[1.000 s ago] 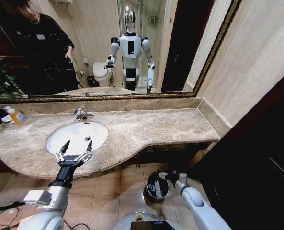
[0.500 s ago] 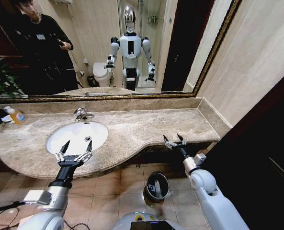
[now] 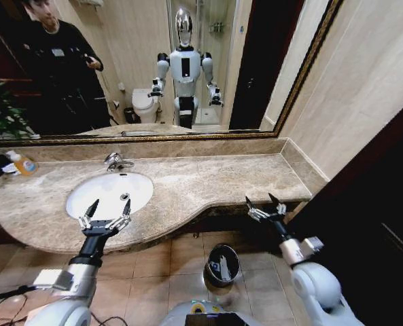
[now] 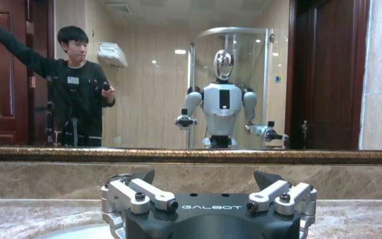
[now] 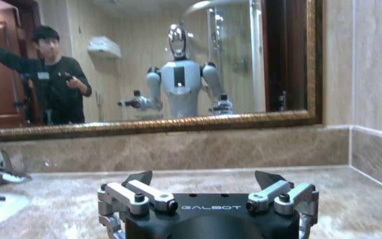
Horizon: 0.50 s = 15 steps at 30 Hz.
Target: Pick up the trash from the sink and place it in the trash bin.
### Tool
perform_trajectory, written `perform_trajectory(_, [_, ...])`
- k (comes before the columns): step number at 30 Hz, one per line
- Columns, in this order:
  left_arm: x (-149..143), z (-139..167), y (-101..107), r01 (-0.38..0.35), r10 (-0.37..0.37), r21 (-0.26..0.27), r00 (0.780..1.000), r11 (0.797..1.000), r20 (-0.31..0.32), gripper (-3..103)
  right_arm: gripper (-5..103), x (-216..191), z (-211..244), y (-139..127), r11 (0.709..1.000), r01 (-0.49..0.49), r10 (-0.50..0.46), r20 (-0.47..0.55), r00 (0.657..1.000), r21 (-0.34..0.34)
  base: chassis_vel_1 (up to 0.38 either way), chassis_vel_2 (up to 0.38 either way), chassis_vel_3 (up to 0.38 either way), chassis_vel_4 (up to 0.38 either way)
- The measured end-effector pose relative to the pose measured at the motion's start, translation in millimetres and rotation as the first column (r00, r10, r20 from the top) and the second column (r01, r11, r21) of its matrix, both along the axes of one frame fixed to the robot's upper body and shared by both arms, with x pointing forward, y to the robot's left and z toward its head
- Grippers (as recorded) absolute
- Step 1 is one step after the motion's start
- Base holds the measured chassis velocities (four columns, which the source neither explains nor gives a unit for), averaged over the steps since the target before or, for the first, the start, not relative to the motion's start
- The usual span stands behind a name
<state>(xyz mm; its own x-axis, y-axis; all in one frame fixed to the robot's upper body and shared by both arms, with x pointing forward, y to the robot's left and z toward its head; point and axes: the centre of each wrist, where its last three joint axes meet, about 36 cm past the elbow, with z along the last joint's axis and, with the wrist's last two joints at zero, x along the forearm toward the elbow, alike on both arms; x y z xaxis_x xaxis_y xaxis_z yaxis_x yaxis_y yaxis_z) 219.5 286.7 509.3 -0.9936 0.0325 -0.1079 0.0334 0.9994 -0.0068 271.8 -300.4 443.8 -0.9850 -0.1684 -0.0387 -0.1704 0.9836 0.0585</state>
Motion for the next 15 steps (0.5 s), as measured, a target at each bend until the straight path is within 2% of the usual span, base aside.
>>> perform_trajectory(5, [0,0,0,0.0,0.0,0.0,1.0,1.0,0.0,100,100,-2,2,0,1.0,0.004,-0.004,-0.002,1.0,0.005,0.0,0.0,0.0,0.0])
perform_trajectory(9, [0,0,0,0.0,0.0,0.0,1.0,1.0,0.0,100,100,-3,14,10,0.999,0.026,-0.024,-0.049,0.999,0.045,0.0,0.0,0.0,0.0])
perform_trajectory(15, [0,0,0,0.0,0.0,0.0,1.0,1.0,0.0,100,100,-2,18,14,0.997,0.046,-0.042,-0.058,0.997,0.068,0.0,0.0,0.0,0.0])
